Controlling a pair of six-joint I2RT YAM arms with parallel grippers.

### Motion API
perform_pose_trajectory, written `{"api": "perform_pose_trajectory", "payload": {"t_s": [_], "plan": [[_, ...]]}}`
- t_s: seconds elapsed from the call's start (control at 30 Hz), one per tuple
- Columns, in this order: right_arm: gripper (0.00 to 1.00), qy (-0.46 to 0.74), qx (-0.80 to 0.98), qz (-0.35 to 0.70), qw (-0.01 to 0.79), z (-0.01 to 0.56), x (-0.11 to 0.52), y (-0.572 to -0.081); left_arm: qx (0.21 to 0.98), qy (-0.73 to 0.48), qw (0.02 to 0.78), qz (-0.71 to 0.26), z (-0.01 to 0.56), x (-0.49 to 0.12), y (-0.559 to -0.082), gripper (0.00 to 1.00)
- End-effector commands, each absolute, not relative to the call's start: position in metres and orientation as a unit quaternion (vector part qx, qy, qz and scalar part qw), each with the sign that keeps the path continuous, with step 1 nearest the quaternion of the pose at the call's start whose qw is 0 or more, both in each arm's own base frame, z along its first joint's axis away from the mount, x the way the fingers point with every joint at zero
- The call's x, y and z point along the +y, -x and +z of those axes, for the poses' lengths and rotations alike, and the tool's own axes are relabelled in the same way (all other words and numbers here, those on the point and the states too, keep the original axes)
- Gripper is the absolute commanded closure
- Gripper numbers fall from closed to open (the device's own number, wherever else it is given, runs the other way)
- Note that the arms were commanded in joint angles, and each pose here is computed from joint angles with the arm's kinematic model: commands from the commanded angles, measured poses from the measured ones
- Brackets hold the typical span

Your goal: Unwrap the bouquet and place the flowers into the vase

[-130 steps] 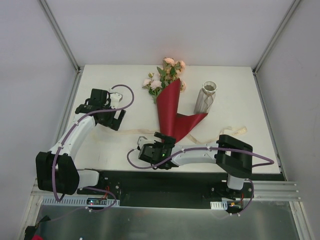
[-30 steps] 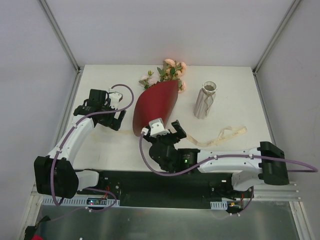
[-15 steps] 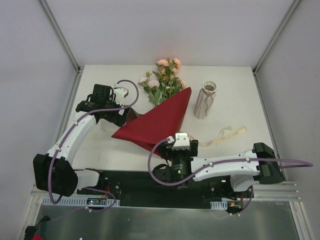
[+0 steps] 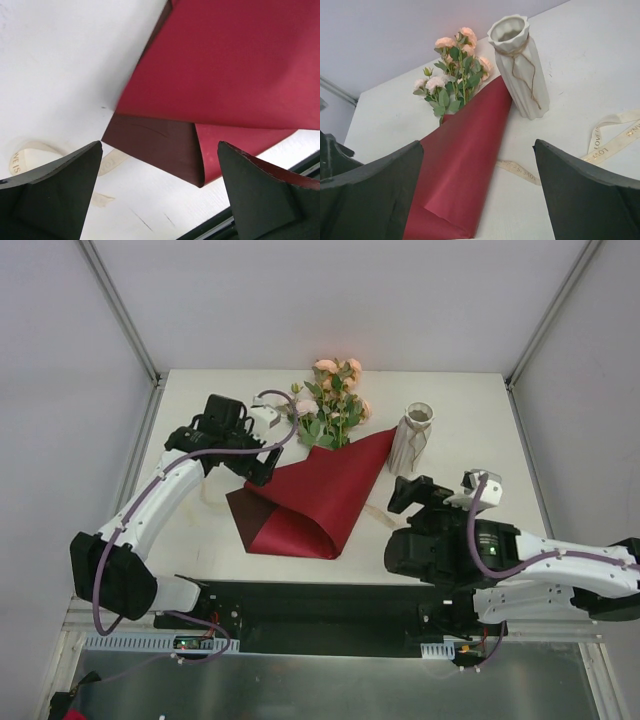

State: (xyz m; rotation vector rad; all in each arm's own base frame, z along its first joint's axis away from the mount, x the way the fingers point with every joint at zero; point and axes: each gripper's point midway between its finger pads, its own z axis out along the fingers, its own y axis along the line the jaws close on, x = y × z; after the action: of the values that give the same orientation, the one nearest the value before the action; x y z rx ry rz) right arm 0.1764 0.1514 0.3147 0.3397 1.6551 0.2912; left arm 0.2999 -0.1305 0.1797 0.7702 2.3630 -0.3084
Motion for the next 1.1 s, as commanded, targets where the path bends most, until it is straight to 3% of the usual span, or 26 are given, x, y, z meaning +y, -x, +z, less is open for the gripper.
{"api": "perform_pose_trajectory", "payload": {"t_s": [0.0, 0.17, 0.2, 0.27, 0.3, 0.4, 0.5, 0.6, 0.73, 1.07], "plan": [[0.04, -0.048, 0.704, 0.008, 0.708, 0.347, 0.092, -0.181, 0.897, -0.314, 0.283, -0.128, 0.171, -0.146, -0.297, 0.01], [0.04, -0.018, 0.702, 0.0, 0.712, 0.358, 0.093, -0.178, 0.895, -0.348, 0.247, -0.132, 0.143, -0.141, -0.302, 0.01], [0.04, 0.043, 0.704, -0.053, 0.707, 0.356, 0.095, -0.177, 0.892, -0.35, 0.25, -0.137, 0.145, -0.14, -0.3, 0.01], [0.04, 0.097, 0.725, -0.077, 0.677, 0.335, 0.132, -0.174, 0.895, -0.336, 0.255, -0.141, 0.147, -0.133, -0.3, 0.01], [0.04, 0.181, 0.723, -0.133, 0.654, 0.327, 0.141, -0.173, 0.896, -0.326, 0.264, -0.142, 0.153, -0.129, -0.301, 0.01], [0.04, 0.295, 0.774, -0.033, 0.56, 0.273, 0.22, -0.166, 0.904, -0.271, 0.295, -0.149, 0.172, -0.106, -0.311, 0.01], [0.04, 0.321, 0.778, -0.012, 0.54, 0.277, 0.254, -0.18, 0.913, -0.228, 0.313, -0.125, 0.18, -0.081, -0.314, 0.01], [0.04, 0.423, 0.762, -0.099, 0.481, 0.24, 0.304, -0.196, 0.919, -0.205, 0.317, -0.114, 0.18, -0.068, -0.308, 0.01], [0.04, 0.493, 0.736, -0.115, 0.449, 0.235, 0.365, -0.204, 0.921, -0.197, 0.319, -0.112, 0.176, -0.06, -0.297, 0.01], [0.04, 0.577, 0.688, -0.228, 0.377, 0.164, 0.392, -0.223, 0.917, -0.182, 0.329, -0.131, 0.187, -0.047, -0.289, 0.01]]}}
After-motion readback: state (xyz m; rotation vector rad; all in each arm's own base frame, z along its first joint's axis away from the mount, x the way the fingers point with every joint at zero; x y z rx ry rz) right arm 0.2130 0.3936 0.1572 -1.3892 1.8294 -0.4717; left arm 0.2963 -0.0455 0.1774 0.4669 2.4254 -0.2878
